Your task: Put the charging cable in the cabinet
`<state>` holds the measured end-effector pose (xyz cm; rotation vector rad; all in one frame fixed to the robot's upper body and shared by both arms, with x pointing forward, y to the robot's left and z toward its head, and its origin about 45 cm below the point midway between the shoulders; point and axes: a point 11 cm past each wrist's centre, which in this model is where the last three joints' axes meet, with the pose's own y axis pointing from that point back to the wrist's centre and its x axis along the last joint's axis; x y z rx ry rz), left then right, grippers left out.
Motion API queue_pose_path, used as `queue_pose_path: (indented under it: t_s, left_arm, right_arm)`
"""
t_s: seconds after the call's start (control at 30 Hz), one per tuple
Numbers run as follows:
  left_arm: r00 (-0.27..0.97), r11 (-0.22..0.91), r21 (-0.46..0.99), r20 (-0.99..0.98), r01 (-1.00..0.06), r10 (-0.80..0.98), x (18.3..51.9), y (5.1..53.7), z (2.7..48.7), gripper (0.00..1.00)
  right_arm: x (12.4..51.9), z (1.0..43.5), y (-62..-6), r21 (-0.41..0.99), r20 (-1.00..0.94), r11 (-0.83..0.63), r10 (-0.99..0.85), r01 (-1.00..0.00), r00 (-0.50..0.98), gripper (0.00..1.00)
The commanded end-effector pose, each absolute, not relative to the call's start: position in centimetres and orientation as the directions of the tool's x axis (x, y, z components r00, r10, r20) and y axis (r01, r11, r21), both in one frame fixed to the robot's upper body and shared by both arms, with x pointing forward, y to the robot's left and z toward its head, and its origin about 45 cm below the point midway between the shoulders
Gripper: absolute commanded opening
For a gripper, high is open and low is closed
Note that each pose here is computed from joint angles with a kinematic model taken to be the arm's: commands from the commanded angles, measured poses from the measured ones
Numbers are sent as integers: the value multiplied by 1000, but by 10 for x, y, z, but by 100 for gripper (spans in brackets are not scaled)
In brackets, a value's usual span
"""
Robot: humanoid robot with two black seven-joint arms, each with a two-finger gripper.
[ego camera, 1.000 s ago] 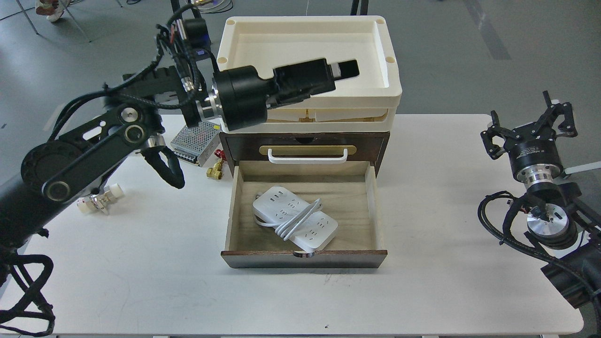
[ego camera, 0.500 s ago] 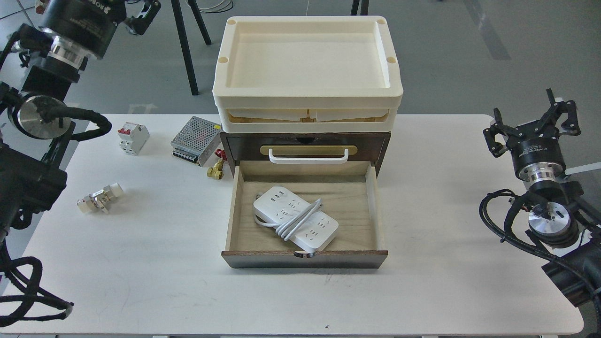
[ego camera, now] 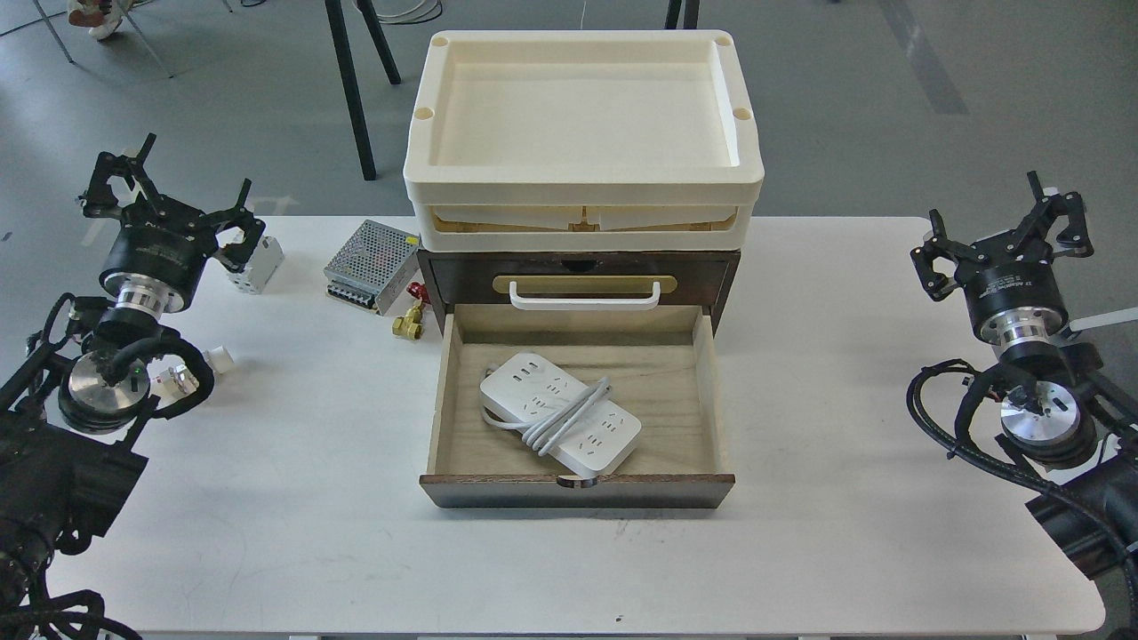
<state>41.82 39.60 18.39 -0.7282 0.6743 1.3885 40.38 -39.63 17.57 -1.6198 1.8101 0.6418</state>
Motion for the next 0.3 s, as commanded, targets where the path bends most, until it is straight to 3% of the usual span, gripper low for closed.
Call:
queue_pose_path:
  t_s: [0.0,0.27]
  left_arm:
    - [71,45,-55,-797,-997,600,418,388,179,99]
    - [74,38,-64,-809,-997,583,419,381,176,99]
  right_arm:
    - [404,175,-396,-38,-719,136,-692,-990,-67,100]
    - [406,179,-393,-56,-723,122,-690,-991,-44,100]
